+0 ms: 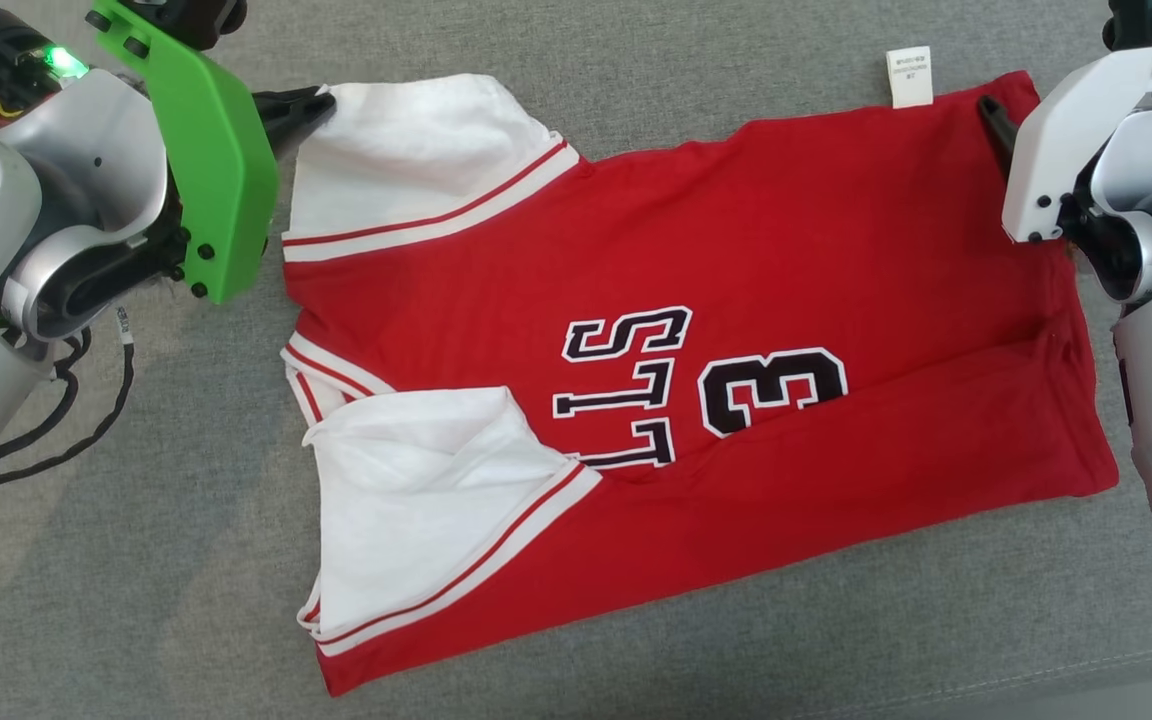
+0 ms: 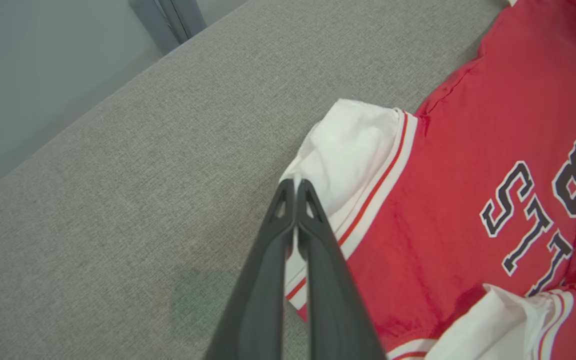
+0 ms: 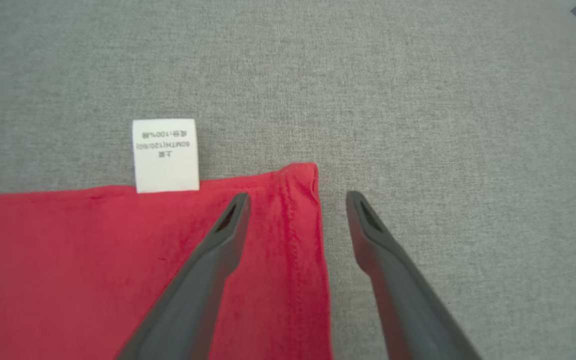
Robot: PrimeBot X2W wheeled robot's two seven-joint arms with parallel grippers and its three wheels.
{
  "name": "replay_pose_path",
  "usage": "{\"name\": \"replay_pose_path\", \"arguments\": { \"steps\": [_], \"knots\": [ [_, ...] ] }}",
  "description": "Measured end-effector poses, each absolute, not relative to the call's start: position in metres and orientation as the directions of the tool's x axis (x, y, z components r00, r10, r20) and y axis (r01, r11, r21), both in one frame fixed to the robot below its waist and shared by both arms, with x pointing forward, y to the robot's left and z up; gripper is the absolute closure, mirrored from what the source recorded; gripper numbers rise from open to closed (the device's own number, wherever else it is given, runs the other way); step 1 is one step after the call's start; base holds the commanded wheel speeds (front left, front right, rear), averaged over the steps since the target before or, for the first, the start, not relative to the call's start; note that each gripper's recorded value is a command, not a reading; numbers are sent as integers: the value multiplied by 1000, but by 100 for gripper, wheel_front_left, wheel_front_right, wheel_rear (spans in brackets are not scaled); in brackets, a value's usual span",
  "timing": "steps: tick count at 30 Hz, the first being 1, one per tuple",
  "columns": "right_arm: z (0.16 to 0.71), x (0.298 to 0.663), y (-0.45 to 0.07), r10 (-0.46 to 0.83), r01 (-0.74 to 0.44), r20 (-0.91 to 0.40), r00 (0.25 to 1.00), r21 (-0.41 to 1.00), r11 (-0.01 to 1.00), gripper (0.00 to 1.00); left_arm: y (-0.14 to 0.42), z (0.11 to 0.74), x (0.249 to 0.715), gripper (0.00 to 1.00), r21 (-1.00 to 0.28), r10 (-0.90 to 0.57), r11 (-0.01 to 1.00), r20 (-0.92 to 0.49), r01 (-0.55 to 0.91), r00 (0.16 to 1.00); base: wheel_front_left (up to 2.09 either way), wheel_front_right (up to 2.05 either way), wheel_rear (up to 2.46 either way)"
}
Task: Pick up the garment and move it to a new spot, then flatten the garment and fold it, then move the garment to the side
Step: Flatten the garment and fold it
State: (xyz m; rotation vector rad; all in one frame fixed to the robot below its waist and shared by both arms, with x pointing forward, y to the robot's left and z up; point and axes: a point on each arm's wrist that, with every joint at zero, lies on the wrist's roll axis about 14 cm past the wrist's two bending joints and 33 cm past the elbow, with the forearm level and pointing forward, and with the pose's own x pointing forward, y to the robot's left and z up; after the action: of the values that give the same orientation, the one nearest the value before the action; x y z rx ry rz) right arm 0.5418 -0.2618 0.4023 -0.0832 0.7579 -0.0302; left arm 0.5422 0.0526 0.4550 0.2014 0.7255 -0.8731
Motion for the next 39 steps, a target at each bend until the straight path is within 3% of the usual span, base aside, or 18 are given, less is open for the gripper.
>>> {"name": "replay_pose_path", "arguments": {
  "steps": [9,13,17,18,22,29,34,39],
  "knots": [
    [397,553,-250,-31,-26,-687,726,-72,997,51,56,449,539,100,-135,-623,646,-662,751,417,0,0,0],
    [394,553,-250,-31,-29,-694,720,-74,997,60,58,449,540,100,-132,-621,649,-660,749,422,0,0,0],
    [396,556,-252,-37,-28,-690,722,-83,996,77,59,448,539,100,-134,-620,651,-663,747,421,0,0,0],
    [396,556,-253,-38,-29,-689,723,-85,996,100,59,448,539,100,-134,-619,651,-664,747,420,0,0,0],
    [401,562,-254,-38,-19,-666,745,-79,997,100,57,454,543,100,-122,-637,647,-630,753,445,0,0,0],
    [419,573,-257,-29,17,-601,799,-24,1000,100,51,502,574,100,-10,-684,661,-421,751,596,0,0,0],
    [443,586,-258,-10,50,-512,859,63,997,100,51,523,586,100,31,-696,674,-310,738,648,0,0,0],
    [456,584,-269,-25,61,-464,886,62,996,100,56,547,589,100,22,-701,693,-211,720,681,0,0,0]
  ]
}}
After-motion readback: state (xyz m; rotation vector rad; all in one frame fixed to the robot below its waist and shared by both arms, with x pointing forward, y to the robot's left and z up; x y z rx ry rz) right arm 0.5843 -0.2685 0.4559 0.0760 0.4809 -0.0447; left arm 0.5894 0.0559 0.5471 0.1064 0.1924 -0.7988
